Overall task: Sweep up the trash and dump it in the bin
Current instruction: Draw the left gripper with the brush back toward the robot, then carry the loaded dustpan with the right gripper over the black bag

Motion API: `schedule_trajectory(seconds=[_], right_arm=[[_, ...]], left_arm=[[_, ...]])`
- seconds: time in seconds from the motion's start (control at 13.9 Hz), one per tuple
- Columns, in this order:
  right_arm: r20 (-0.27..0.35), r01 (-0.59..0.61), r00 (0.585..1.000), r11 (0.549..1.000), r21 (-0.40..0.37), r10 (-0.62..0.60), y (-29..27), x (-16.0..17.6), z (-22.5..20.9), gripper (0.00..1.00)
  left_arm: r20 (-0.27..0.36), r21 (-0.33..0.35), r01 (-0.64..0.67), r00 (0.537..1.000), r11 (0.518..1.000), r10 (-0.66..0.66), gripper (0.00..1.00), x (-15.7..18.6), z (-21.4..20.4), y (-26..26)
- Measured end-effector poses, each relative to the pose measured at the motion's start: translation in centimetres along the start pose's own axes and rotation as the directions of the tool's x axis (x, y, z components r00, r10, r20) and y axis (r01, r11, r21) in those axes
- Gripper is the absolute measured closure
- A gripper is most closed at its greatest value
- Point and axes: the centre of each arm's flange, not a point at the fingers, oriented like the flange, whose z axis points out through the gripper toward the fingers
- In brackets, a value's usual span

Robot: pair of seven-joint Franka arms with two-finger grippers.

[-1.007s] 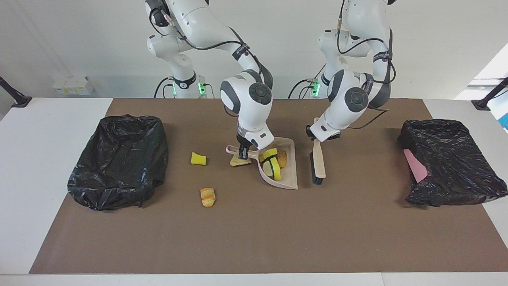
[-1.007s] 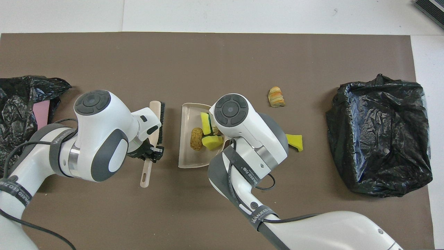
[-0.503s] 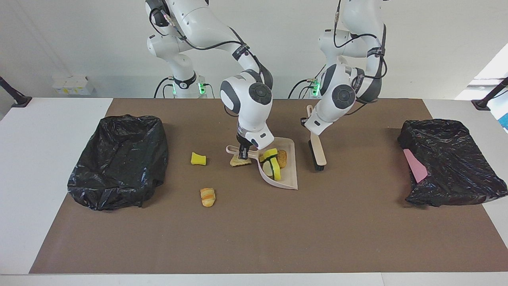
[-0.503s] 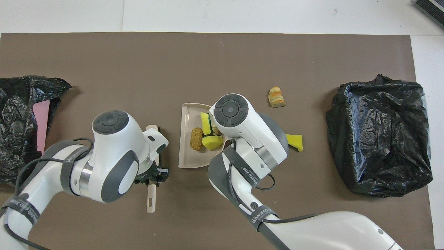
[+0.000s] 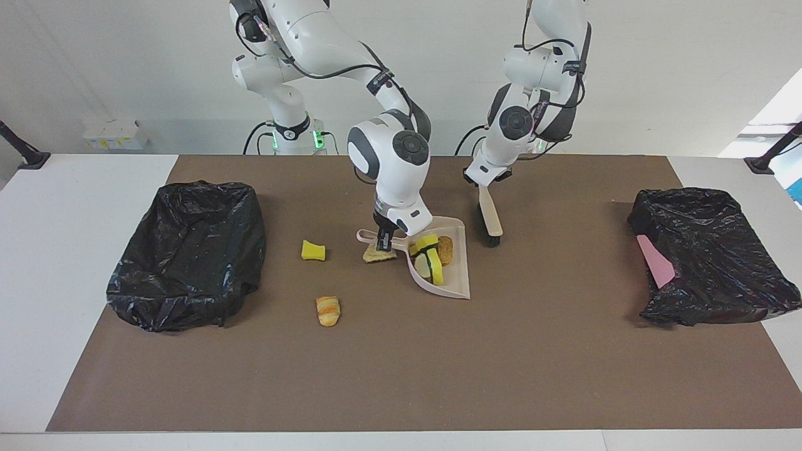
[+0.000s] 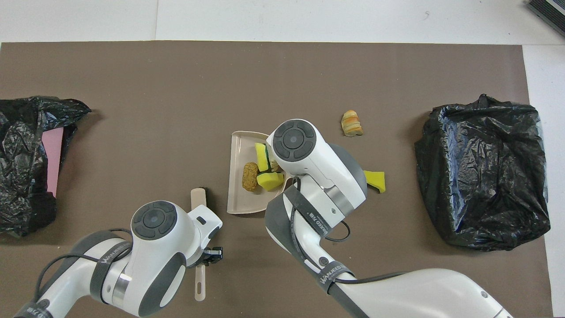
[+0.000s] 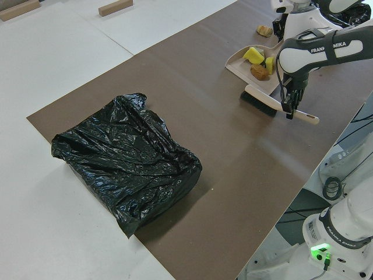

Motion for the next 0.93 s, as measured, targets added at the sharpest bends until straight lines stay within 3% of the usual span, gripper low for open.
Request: schedule_trajectory(seconds=[0.72, 0.93], right_arm=[[-0.002, -0.002, 1.0, 1.0, -0.002, 0.002, 0.1, -0.1, -0.1, 0.69], [-0.012, -0.008, 1.0, 1.0, -0.013, 0.008, 1.0, -1.7, -1.0, 0.69]], left_arm=[[-0.009, -0.01, 0.031, 0.999, 0.999, -0.032, 0.74, -1.2, 0.2, 1.9], [-0.01, -0.017, 0.034, 0.999, 0.999, -0.034, 0.74, -1.2, 0.1, 2.0]])
